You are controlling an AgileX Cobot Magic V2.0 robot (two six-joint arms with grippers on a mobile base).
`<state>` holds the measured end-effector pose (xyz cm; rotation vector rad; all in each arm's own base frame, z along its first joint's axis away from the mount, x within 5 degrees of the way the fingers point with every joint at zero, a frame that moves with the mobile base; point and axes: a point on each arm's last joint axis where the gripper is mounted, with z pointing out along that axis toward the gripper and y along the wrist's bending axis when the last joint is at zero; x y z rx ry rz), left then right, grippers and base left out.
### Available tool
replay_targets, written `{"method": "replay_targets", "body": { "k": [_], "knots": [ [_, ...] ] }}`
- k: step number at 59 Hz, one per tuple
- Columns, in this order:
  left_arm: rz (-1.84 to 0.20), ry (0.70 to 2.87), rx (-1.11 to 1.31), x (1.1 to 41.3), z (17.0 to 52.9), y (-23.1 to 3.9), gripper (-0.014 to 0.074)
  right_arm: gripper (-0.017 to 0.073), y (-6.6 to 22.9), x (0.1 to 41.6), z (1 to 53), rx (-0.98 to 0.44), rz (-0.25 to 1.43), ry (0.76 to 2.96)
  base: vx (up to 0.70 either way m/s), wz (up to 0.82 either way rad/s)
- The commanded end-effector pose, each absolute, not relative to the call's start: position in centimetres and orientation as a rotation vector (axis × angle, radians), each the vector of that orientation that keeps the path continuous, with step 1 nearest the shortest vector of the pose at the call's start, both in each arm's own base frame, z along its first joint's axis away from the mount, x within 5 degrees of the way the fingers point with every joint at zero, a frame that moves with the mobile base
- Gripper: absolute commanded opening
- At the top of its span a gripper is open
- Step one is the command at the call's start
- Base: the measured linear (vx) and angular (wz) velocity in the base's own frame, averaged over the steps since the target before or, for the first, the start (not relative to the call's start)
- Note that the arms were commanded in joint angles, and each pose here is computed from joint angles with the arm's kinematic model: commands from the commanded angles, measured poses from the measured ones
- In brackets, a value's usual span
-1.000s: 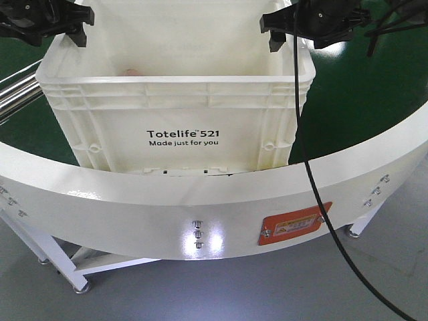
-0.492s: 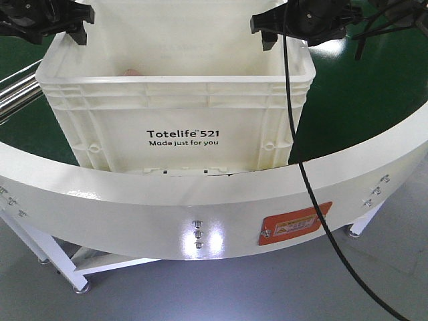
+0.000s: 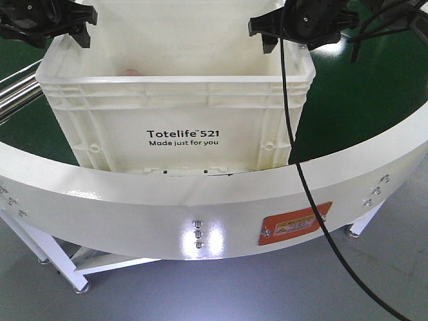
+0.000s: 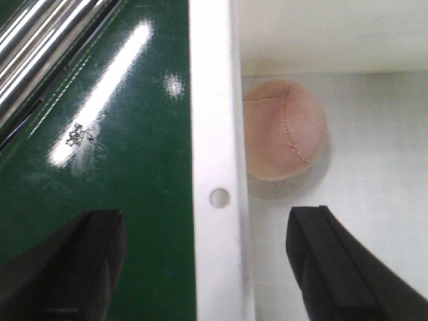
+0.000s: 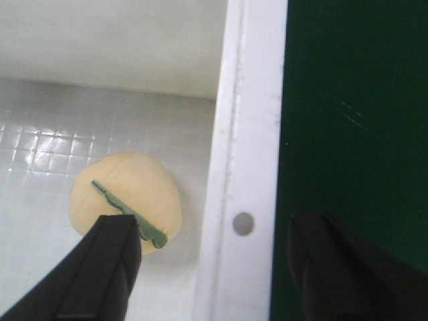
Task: Place moving items into box and shelve
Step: 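Lower both grippers onto the tote's side rims and pinch them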
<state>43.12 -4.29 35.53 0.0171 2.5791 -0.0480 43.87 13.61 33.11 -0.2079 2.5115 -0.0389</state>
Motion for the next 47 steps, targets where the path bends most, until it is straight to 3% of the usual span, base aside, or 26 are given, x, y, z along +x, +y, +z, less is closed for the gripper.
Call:
{"method": "replay_targets", "body": {
  "k": [1, 22, 30, 47],
  "knots": [
    [-0.089, 2.457, 0.043, 41.96, 39.11, -4.52, 0.0593, 0.0482, 12.84, 43.2, 36.75, -0.183, -0.033, 2.386, 0.0, 0.0],
    [-0.089, 2.458, 0.052, 41.95, 39.1, -4.54, 0.0568, 0.045, 12.84, 43.24, 36.59, -0.183, -0.037, 2.394, 0.0, 0.0],
    [-0.088, 2.463, 0.055, 41.91, 39.07, -4.54, 0.0487, 0.0398, 12.84, 43.24, 36.59, -0.183, -0.037, 2.394, 0.0, 0.0],
    [-0.088, 2.458, 0.056, 41.94, 39.1, -4.54, 0.0223, 0.0206, 12.84, 43.22, 36.57, -0.183, -0.037, 2.397, 0.0, 0.0]
  ]
}}
